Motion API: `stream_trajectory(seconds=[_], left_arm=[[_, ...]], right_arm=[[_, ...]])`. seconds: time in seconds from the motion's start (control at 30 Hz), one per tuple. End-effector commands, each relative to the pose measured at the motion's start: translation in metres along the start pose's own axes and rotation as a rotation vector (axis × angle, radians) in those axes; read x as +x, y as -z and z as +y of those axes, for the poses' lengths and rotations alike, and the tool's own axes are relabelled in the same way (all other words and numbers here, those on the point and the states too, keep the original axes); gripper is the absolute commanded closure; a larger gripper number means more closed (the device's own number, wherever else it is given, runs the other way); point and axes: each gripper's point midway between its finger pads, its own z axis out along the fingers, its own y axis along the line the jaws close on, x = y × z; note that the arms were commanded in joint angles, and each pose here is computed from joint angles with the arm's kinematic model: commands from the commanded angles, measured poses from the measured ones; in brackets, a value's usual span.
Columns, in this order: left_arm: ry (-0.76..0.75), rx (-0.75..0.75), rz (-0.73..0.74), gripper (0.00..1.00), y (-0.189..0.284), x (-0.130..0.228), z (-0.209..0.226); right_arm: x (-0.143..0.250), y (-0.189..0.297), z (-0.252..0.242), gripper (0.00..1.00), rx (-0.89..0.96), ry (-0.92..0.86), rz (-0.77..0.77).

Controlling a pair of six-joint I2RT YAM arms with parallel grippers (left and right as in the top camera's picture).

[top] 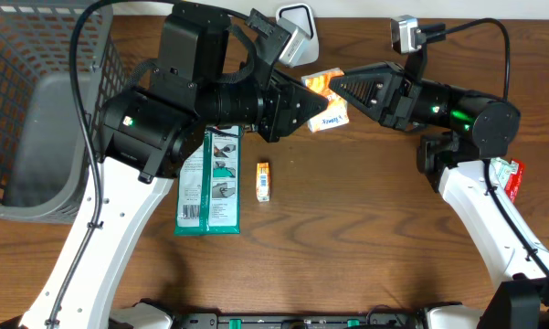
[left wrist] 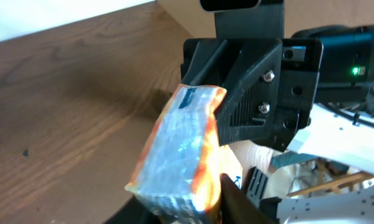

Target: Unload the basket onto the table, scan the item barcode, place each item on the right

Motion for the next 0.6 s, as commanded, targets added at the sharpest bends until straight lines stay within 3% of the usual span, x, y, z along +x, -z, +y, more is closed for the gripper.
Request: stream_trajectory(seconds=[0.0, 0.1, 0.13, 0.17, 0.2, 0.27, 0.43, 0.57], left_arm=[[0.0, 0.038, 0.018, 0.76, -0.004, 0.005, -0.005], [0.0, 0.037, 0.018, 0.8, -0.004, 0.004, -0.005], [0.0, 0.037, 0.018, 0.8, -0.004, 0.004, -0.005], [0.0, 0.037, 0.018, 0.8, -0.004, 0.004, -0.005], [0.0, 0.037, 0.018, 0.81, -0.004, 0.004, -0.005], [0.001, 0.037, 0.019, 0.81, -0.004, 0.005, -0.005], [0.013, 0.008, 0.025, 0.9, -0.005, 0.007, 0.001], [0.087, -0.135, 0.036, 0.93, -0.003, 0.013, 0.025]], right_arm=[[-0.012, -0.002, 0.008, 0.99, -0.005, 0.043, -0.063], [-0.013, -0.001, 0.007, 0.89, -0.001, 0.085, -0.069], [-0.014, 0.0, 0.007, 0.8, 0.003, 0.105, -0.074], [-0.016, 0.001, 0.004, 0.59, 0.011, 0.113, -0.08], [-0.017, 0.002, 0.002, 0.46, 0.02, 0.113, -0.082], [-0.02, 0.006, -0.004, 0.3, 0.041, 0.107, -0.094], [-0.025, 0.022, -0.028, 0.22, 0.127, 0.103, -0.106], [-0.011, 0.032, -0.056, 0.21, 0.197, 0.04, -0.046]])
